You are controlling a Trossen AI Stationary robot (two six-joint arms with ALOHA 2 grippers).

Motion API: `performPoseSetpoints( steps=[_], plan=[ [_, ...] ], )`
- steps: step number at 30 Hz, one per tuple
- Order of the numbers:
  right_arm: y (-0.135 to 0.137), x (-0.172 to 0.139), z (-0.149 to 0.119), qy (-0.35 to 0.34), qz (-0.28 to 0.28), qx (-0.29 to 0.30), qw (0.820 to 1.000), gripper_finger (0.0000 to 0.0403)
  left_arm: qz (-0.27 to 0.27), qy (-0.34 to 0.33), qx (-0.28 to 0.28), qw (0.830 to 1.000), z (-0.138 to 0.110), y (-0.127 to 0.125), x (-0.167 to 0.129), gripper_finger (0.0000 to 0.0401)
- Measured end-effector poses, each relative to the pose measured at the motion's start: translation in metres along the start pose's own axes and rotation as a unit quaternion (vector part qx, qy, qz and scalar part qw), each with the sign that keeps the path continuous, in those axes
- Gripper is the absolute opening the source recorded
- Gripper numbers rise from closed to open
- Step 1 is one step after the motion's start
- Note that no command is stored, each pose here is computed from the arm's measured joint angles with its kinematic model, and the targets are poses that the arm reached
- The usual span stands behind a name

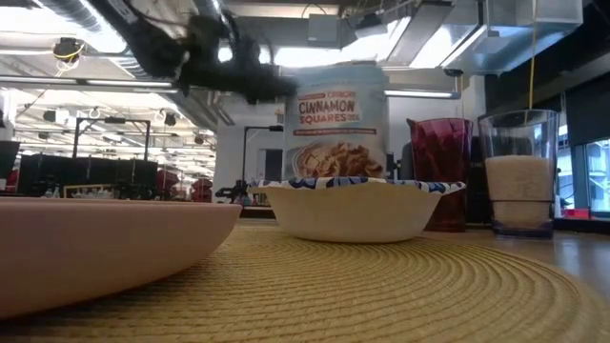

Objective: Arrange a breakfast setting
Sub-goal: Pour the cereal from the cereal box into the white pattern bowl

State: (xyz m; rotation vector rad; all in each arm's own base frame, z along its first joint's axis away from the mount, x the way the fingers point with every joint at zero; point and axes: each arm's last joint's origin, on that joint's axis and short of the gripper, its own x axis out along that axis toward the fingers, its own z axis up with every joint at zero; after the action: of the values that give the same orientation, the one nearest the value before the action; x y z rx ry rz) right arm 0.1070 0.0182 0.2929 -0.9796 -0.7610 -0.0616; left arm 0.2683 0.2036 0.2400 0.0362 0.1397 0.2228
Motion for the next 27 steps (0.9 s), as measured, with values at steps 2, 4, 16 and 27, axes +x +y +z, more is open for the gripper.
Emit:
performPoseSetpoints(
  steps=[2, 4, 16, 27],
  plan=[
    [0.0001, 0.0000, 0.0000, 0.000, 0.000, 0.000, 1.000, 0.0037, 0.004, 0.027, -0.007, 1.000, -0.0132, 0.0012, 0.0051, 0.0202],
    [-0.0001, 0.0000, 0.0000, 0.000, 0.000, 0.000, 1.000, 0.0037, 0.007, 0.011, 0.002, 1.000, -0.0093, 0.0024, 0.0057, 0.0202],
    [0.0016, -0.0001, -0.0010, 0.005, 0.008, 0.002, 1.000, 0.0037, 0.019, 0.010, 0.008, 1.000, -0.0083, 0.0038, 0.0046, 0.0202],
    [0.0024, -0.0001, -0.0014, 0.007, 0.011, 0.003, 1.000, 0.0037, 0.020, 0.064, -0.016, 0.998, -0.0117, 0.0003, -0.0019, 0.0202]
  ],
)
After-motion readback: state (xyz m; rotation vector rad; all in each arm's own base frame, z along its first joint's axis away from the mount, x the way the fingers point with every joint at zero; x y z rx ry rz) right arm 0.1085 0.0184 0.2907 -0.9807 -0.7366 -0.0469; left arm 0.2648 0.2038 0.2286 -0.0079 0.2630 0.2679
